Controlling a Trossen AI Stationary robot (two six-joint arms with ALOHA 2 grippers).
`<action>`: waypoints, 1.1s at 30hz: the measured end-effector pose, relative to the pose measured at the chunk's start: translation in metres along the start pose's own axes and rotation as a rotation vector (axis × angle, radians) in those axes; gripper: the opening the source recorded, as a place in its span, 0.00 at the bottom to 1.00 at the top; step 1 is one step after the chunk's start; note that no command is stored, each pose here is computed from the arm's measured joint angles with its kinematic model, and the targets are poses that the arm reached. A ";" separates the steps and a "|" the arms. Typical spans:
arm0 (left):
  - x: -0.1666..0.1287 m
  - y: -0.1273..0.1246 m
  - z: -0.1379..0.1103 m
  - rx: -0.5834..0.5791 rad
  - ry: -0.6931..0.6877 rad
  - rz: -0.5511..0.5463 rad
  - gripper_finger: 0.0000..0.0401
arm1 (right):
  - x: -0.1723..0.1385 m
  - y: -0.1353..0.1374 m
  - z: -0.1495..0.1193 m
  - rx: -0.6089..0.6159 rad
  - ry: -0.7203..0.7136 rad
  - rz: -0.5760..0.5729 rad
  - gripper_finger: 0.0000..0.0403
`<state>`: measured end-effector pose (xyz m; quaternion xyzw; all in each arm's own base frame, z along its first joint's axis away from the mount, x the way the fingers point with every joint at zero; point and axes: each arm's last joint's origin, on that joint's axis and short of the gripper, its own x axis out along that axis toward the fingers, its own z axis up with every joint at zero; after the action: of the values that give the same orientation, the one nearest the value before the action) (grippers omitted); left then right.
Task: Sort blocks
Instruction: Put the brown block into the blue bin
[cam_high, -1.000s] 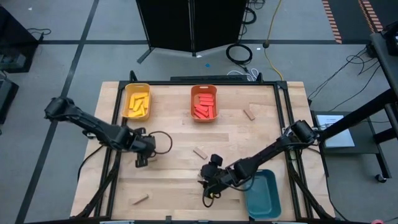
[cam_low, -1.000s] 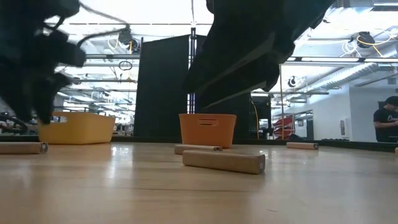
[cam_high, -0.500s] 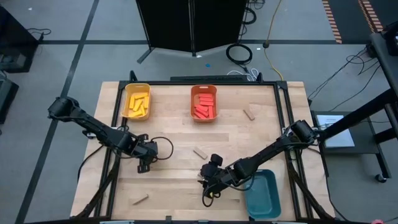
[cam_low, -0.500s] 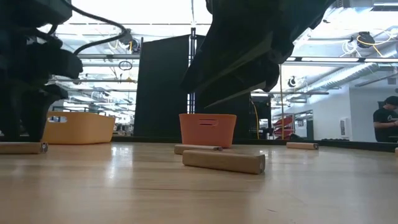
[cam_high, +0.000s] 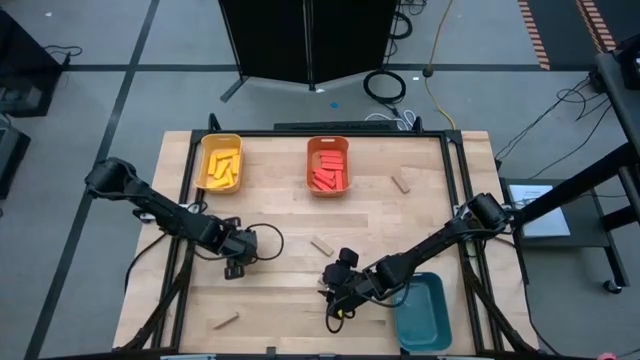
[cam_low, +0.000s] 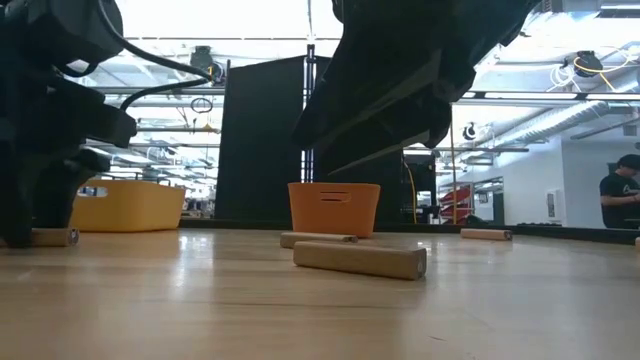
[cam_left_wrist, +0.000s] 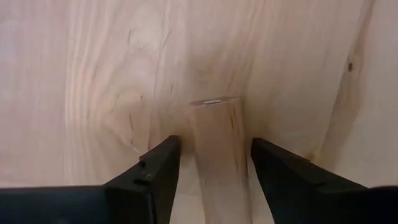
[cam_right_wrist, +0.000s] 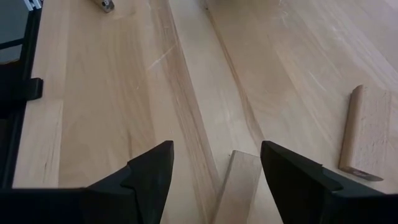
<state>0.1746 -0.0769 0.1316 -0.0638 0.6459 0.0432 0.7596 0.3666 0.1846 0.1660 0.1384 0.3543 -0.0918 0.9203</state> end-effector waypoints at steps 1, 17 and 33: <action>0.000 0.000 0.000 0.000 -0.002 -0.004 0.48 | 0.000 0.000 0.000 0.000 0.000 0.000 0.58; -0.028 -0.018 0.030 0.071 -0.351 -0.210 0.21 | 0.000 -0.001 0.002 -0.015 -0.055 -0.052 0.58; -0.096 -0.066 0.064 0.352 -1.307 -0.368 0.23 | -0.017 0.031 0.027 -0.139 -0.451 0.034 0.58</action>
<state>0.2313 -0.1312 0.2391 -0.0091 0.0329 -0.1616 0.9863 0.3793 0.2065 0.2030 0.0566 0.1428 -0.0801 0.9849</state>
